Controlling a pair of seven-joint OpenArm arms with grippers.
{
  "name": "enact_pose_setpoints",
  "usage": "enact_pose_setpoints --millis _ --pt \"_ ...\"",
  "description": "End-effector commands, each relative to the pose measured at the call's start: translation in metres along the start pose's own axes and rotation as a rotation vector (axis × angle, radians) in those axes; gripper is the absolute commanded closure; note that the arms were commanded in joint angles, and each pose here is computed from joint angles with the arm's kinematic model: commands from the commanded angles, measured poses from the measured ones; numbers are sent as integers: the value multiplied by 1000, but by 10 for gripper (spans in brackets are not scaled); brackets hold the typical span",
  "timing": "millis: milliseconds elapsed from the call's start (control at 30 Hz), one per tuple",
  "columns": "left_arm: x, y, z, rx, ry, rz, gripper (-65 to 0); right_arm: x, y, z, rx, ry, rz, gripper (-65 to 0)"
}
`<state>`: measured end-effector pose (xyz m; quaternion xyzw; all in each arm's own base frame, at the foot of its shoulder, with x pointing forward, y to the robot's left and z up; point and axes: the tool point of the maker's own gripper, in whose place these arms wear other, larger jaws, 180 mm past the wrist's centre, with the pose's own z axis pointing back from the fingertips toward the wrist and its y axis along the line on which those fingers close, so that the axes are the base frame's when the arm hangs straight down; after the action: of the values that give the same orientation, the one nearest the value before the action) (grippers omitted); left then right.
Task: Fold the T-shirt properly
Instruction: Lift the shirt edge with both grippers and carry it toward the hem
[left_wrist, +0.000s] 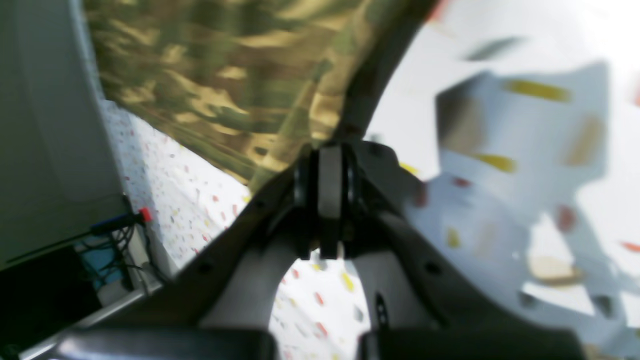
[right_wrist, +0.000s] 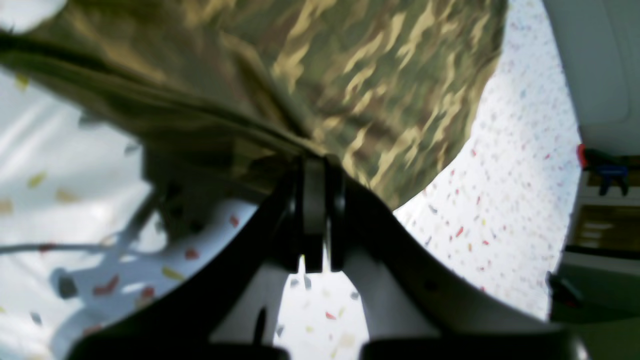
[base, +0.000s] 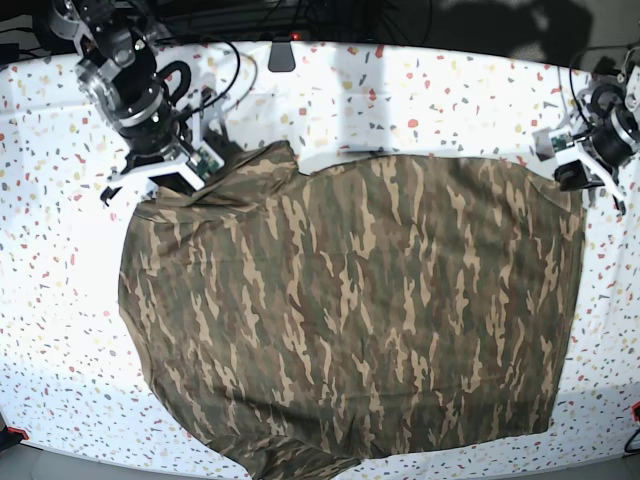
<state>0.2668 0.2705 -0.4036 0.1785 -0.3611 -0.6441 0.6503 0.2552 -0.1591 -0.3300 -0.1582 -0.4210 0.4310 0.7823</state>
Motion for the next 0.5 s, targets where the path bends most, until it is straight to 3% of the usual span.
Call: enact_pose_setpoints --millis 0,100,333,467 --pt "-4 23 2 49 1 -26 0 12 -17 0 -46 -43 5 0" --pt "-2 45 -1 95 -6 -25 0 25 -32 -5 -73 -78 -10 0" --pt "-3 92 -6 208 7 137 0 29 -61 -22 -133 -84 -13 0" --pt "7 106 -14 252 -15 208 0 27 -71 -44 -140 -77 -80 0"
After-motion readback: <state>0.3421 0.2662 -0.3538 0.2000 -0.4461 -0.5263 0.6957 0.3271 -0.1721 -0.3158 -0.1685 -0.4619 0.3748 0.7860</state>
